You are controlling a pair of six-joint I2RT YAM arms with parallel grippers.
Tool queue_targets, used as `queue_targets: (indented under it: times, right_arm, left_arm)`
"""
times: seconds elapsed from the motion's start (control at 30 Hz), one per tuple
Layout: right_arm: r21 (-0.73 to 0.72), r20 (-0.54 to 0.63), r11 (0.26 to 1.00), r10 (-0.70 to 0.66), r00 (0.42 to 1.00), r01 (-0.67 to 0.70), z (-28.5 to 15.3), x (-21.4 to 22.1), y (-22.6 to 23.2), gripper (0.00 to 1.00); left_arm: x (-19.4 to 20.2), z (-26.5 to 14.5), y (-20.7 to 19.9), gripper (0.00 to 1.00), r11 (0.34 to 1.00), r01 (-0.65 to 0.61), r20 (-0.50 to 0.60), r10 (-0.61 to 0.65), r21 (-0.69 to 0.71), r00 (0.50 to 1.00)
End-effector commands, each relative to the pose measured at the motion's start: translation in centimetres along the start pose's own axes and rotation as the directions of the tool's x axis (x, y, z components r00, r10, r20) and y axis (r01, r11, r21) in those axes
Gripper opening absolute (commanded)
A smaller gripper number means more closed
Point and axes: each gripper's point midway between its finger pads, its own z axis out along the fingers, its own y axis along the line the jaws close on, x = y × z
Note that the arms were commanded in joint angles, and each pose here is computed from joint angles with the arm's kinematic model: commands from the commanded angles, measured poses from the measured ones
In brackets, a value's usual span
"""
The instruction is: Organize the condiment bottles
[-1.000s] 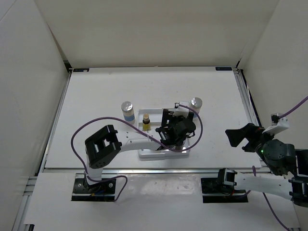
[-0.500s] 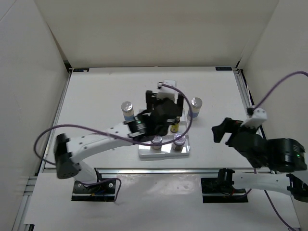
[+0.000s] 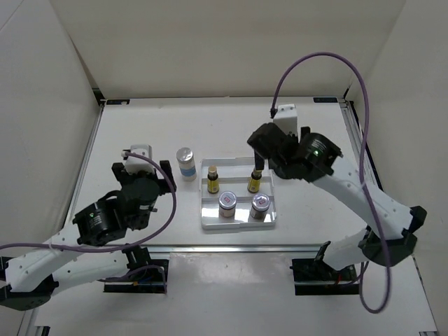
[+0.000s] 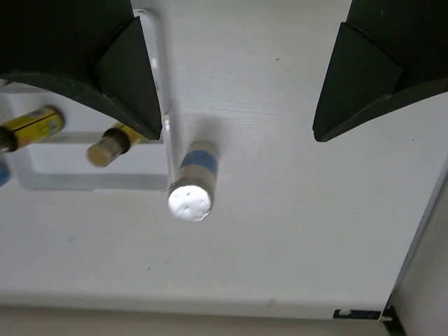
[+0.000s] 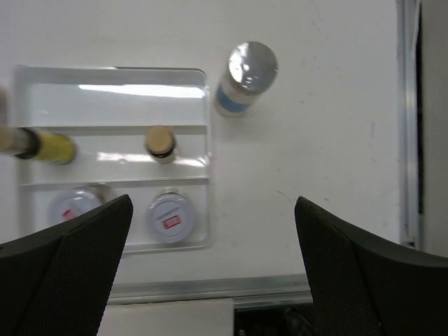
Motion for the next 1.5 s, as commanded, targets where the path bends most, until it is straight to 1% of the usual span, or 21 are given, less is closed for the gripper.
queue_targets:
  times: [0.0,0.03,0.07,0.1,0.13,0.2,0.27,0.3,0.4,0.6,0.77,0.93,1.03,1.07,1.1,1.13,1.17,1.2,1.33,1.4,1.47]
  right_arm:
    - [-0.025,-0.174,0.991,-0.134,0.976,0.131,3.0,1.7,-2.0,1.00]
    - [0.006,-0.209,0.992,-0.118,0.971,0.122,4.5,1.8,-3.2,1.00]
    - [0.005,-0.222,0.994,-0.106,0.969,0.110,5.1,1.7,-3.7,1.00]
    - [-0.043,-0.249,0.995,-0.093,0.964,0.085,6.2,1.8,-2.8,1.00]
    - [-0.021,-0.299,0.998,-0.065,0.952,0.061,7.5,2.3,-4.2,1.00]
    - [-0.059,-0.357,0.997,-0.077,0.931,0.060,9.6,2.8,-4.2,1.00]
    - [-0.077,-0.420,0.997,-0.051,0.906,0.020,11.6,3.6,-4.6,1.00]
    - [-0.098,-0.413,0.995,-0.058,0.909,0.019,12.5,3.3,-4.5,1.00]
    - [-0.109,-0.489,0.993,-0.021,0.872,-0.037,14.9,4.7,-5.3,1.00]
    - [-0.120,-0.563,0.988,0.012,0.826,-0.096,19.5,7.0,-5.3,1.00]
    - [-0.125,-0.620,0.986,0.008,0.785,-0.109,22.3,8.9,-4.5,1.00]
    - [-0.113,-0.652,0.986,0.021,0.758,-0.124,24.1,9.9,-4.6,0.87]
    - [-0.125,-0.650,0.981,0.031,0.759,-0.148,24.8,9.6,-4.4,0.73]
    - [-0.118,-0.650,0.981,0.040,0.758,-0.153,24.9,9.6,-4.7,0.59]
    - [-0.113,-0.641,0.982,0.042,0.766,-0.148,24.7,9.3,-4.9,0.50]
    - [-0.086,-0.619,0.986,0.060,0.783,-0.144,24.3,8.5,-5.4,0.34]
    - [-0.063,-0.612,0.990,0.062,0.788,-0.126,24.5,8.5,-6.0,0.34]
    - [-0.041,-0.576,0.991,0.080,0.813,-0.127,23.6,7.3,-6.0,0.26]
    - [0.003,-0.430,0.998,0.053,0.901,-0.057,20.7,3.0,-6.0,0.15]
    - [-0.030,-0.385,0.999,0.025,0.922,-0.040,19.2,1.3,-4.7,0.12]
    - [-0.070,-0.344,0.997,0.006,0.939,-0.032,17.9,-0.5,-3.2,0.12]
  left_arm:
    - [5.2,0.5,1.5,1.00,0.992,-0.121,-0.099,0.117,-0.037,0.988]
    - [6.1,0.5,2.1,1.00,0.990,-0.134,-0.121,0.127,-0.049,0.985]
    - [6.9,0.7,2.4,1.00,0.988,-0.143,-0.141,0.133,-0.057,0.981]
    - [8.2,0.7,2.5,1.00,0.986,-0.155,-0.159,0.145,-0.055,0.977]
    - [8.6,0.8,2.8,1.00,0.987,-0.148,-0.168,0.135,-0.069,0.977]
    - [7.8,0.6,2.4,1.00,0.990,-0.134,-0.163,0.125,-0.048,0.979]
    - [7.5,0.7,3.2,1.00,0.988,-0.131,-0.140,0.118,-0.087,0.983]
    - [7.3,0.5,3.3,1.00,0.989,-0.119,-0.133,0.107,-0.085,0.985]
    - [6.8,0.0,3.9,1.00,0.996,-0.044,-0.105,0.035,-0.081,0.994]
    - [5.7,-1.1,5.7,1.00,0.993,0.087,-0.035,-0.090,-0.083,0.995]
    - [5.7,-1.2,6.2,1.00,0.991,0.098,-0.023,-0.100,-0.089,0.995]
    - [5.9,-1.0,5.9,1.00,0.992,0.079,-0.033,-0.082,-0.094,0.996]
    - [6.0,-0.9,5.8,1.00,0.993,0.071,-0.038,-0.075,-0.096,0.996]
    - [6.0,-0.9,5.8,1.00,0.993,0.071,-0.038,-0.075,-0.096,0.996]
    - [6.0,-0.9,5.8,1.00,0.993,0.071,-0.038,-0.075,-0.096,0.996]
    - [6.0,-0.9,5.8,1.00,0.993,0.071,-0.038,-0.075,-0.096,0.996]
    - [6.0,-0.9,5.8,1.00,0.993,0.071,-0.038,-0.075,-0.096,0.996]
    - [6.0,-0.9,5.8,1.00,0.993,0.071,-0.038,-0.075,-0.096,0.996]
    - [6.0,-0.9,5.8,1.00,0.993,0.071,-0.038,-0.075,-0.096,0.996]
    - [6.1,-0.8,5.7,1.00,0.993,0.063,-0.042,-0.067,-0.098,0.997]
    - [6.1,-0.8,5.7,1.00,0.993,0.063,-0.042,-0.067,-0.098,0.997]
